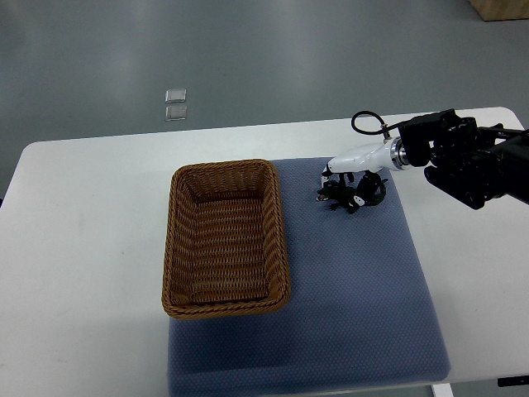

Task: Place crocodile in brown basket with right hand
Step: 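Lift the crocodile and carry it over the wicker basket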

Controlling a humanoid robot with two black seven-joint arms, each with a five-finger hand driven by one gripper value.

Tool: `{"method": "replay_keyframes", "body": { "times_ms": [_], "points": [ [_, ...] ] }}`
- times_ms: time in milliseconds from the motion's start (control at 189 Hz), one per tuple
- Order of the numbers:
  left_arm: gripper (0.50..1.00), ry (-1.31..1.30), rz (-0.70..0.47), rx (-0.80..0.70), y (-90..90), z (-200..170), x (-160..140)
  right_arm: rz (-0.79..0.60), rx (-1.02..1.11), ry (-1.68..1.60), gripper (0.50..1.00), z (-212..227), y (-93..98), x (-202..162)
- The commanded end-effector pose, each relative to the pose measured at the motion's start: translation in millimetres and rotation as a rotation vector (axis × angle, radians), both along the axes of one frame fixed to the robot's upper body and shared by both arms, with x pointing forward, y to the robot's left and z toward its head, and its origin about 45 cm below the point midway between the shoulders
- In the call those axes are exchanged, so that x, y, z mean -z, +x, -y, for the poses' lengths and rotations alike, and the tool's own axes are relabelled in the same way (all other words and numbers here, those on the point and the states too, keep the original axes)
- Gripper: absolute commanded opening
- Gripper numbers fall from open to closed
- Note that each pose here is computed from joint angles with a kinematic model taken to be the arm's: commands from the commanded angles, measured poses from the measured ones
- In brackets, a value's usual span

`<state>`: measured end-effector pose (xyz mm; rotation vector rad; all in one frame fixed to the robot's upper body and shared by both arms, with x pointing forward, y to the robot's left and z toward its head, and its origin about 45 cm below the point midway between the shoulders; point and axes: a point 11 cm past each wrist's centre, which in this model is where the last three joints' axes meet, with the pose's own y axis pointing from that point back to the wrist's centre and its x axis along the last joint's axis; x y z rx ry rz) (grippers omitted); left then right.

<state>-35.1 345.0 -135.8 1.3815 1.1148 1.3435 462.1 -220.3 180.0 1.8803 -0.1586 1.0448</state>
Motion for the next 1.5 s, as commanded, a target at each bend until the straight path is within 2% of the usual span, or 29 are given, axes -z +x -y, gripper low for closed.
{"method": "replay_keyframes", "body": {
  "times_ms": [0, 248, 449, 1024, 1214, 1383, 1494],
  "points": [
    [1.0, 0.0, 0.0, 0.001, 0.0, 0.0, 0.0, 0.016, -0.003, 0.004, 0.5, -2.0, 4.2, -8.0],
    [1.0, 0.0, 0.0, -0.001, 0.1, 0.0, 0.0, 0.039, -0.001, 0.024, 0.5, -5.7, 12.6, -25.9],
    [1.0, 0.0, 0.0, 0.001, 0.0, 0.0, 0.0, 0.032, -0.031, 0.046, 0.5, -9.5, 11.0, -28.9],
    [1.0, 0.0, 0.0, 0.001, 0.0, 0.0, 0.0, 0.128, -0.121, 0.048, 0.5, -43.9, 27.6, -79.2],
    [1.0, 0.0, 0.0, 0.001, 0.0, 0.0, 0.0, 0.17, -0.235, 0.073, 0.5, -95.6, 24.4, -108.8],
    [1.0, 0.0, 0.0, 0.001, 0.0, 0.0, 0.0, 0.154, -0.388, 0.109, 0.5, -148.7, -1.6, -119.2],
    [1.0, 0.0, 0.0, 0.001, 0.0, 0.0, 0.0, 0.146, -0.428, 0.122, 0.5, -163.0, -10.3, -119.7]
  ]
}}
